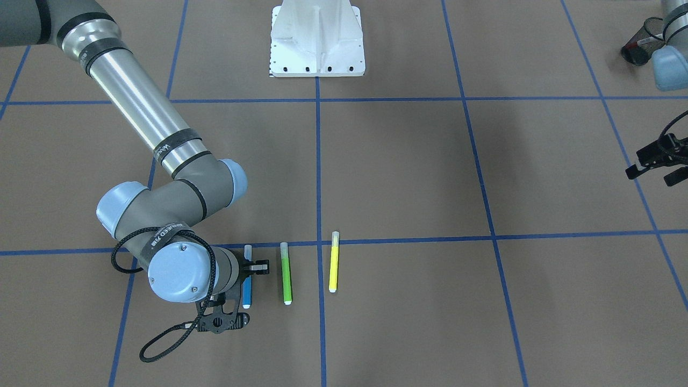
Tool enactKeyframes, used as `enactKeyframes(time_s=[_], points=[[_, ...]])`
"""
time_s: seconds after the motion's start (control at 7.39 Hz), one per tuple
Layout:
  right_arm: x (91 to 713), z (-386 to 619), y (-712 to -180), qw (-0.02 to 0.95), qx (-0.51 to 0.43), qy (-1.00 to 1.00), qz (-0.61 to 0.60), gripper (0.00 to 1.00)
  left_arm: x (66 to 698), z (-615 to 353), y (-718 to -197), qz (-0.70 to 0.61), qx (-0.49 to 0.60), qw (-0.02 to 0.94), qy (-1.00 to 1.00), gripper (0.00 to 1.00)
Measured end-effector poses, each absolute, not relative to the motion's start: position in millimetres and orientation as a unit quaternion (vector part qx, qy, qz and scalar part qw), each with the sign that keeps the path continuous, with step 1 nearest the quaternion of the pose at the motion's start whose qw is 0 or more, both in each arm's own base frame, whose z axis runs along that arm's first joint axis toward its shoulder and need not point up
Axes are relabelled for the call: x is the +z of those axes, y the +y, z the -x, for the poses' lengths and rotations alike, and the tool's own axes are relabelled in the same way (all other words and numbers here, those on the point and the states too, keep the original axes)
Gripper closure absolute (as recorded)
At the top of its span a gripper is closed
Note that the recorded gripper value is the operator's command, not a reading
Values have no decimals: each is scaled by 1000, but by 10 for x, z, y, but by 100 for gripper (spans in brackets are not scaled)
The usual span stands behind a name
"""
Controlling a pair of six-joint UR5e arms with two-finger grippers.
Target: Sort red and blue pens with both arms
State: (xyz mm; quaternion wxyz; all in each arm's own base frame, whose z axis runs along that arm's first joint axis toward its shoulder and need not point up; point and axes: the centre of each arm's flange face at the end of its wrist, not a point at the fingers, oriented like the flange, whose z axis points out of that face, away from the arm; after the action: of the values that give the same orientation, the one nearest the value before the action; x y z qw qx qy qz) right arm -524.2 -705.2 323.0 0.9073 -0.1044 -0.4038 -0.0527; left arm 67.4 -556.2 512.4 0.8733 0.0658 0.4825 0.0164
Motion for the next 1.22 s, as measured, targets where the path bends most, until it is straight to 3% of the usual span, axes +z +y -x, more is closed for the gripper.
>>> enactKeyframes(time_s=[0.68, 0.81, 0.95, 1.22], points=[[3240, 5294, -7017, 907, -57, -403, 104, 67, 5162, -643, -5398, -64, 16, 874, 482, 2], [3251, 5307, -7008, 908, -57, -402, 104, 93, 5157, -643, -5395, -64, 16, 874, 482, 2], [3258, 5315, -7002, 908, -57, -402, 104, 100, 5153, -643, -5394, -64, 16, 874, 482, 2], [3259, 5318, -7000, 908, -57, -402, 104, 100, 5149, -643, -5393, -65, 16, 873, 482, 2]])
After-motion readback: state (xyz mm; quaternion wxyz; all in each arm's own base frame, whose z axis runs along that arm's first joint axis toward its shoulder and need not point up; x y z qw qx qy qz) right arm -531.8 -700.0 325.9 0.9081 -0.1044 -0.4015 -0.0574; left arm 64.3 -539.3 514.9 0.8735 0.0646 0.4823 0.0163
